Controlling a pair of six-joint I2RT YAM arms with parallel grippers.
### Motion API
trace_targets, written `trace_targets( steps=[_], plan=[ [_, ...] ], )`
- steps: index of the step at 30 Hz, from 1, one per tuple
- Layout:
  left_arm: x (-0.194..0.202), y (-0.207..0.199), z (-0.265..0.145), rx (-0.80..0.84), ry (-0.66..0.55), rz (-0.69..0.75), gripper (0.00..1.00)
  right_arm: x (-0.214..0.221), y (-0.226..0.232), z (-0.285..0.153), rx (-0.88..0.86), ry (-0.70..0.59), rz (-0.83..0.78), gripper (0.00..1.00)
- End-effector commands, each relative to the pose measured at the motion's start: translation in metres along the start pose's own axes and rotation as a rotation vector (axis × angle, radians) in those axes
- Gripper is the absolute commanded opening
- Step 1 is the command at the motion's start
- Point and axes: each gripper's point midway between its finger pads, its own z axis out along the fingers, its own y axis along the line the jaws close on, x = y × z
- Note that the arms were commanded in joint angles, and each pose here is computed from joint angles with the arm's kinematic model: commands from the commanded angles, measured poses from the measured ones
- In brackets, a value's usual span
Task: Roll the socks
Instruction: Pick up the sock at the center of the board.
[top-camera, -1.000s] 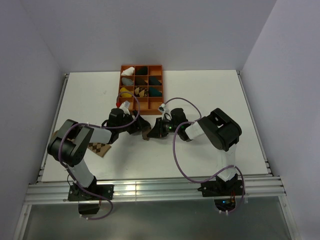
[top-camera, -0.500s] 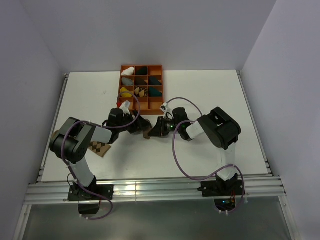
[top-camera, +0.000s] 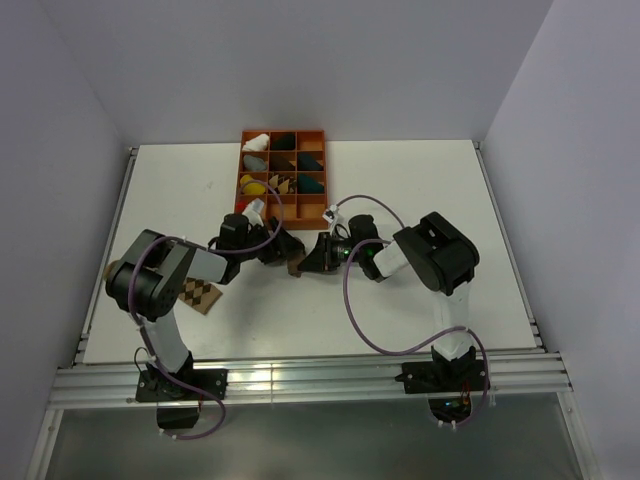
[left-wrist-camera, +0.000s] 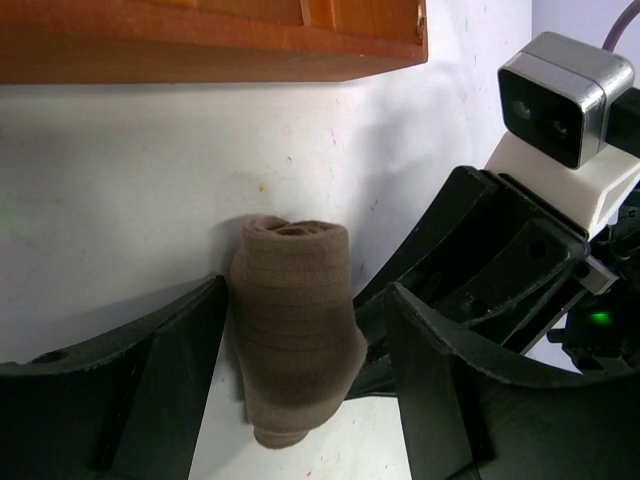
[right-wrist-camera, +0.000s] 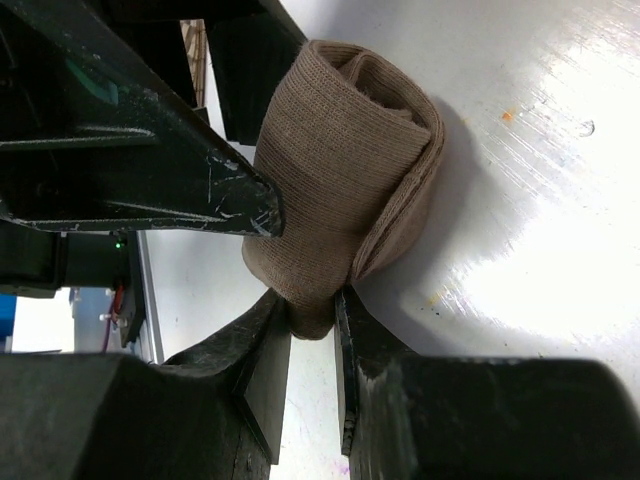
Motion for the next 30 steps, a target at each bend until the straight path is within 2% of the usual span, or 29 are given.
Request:
trace_targets(
  steps=[1, 10, 19, 24, 30],
  plan=[
    [0.026, 0.034, 0.002, -0.106, 0.086, -0.037, 0.71, 0.012, -0.017, 0.001, 0.034, 0.025, 0.034, 0.00],
    [0.026, 0.026, -0.002, -0.078, 0.079, -0.037, 0.72, -0.002, 0.007, -0.004, -0.094, -0.033, 0.010, 0.00],
    [0.019, 0.009, -0.008, -0.032, 0.061, -0.043, 0.80, -0.014, 0.030, -0.016, -0.175, -0.082, -0.037, 0.00],
    [0.023, 0.005, -0.007, 0.005, 0.078, -0.065, 0.78, -0.019, 0.042, -0.022, -0.234, -0.110, -0.034, 0.00],
    [0.025, -0.002, -0.009, 0.042, 0.084, -0.080, 0.73, -0.018, 0.038, -0.021, -0.213, -0.108, -0.043, 0.00]
  ],
)
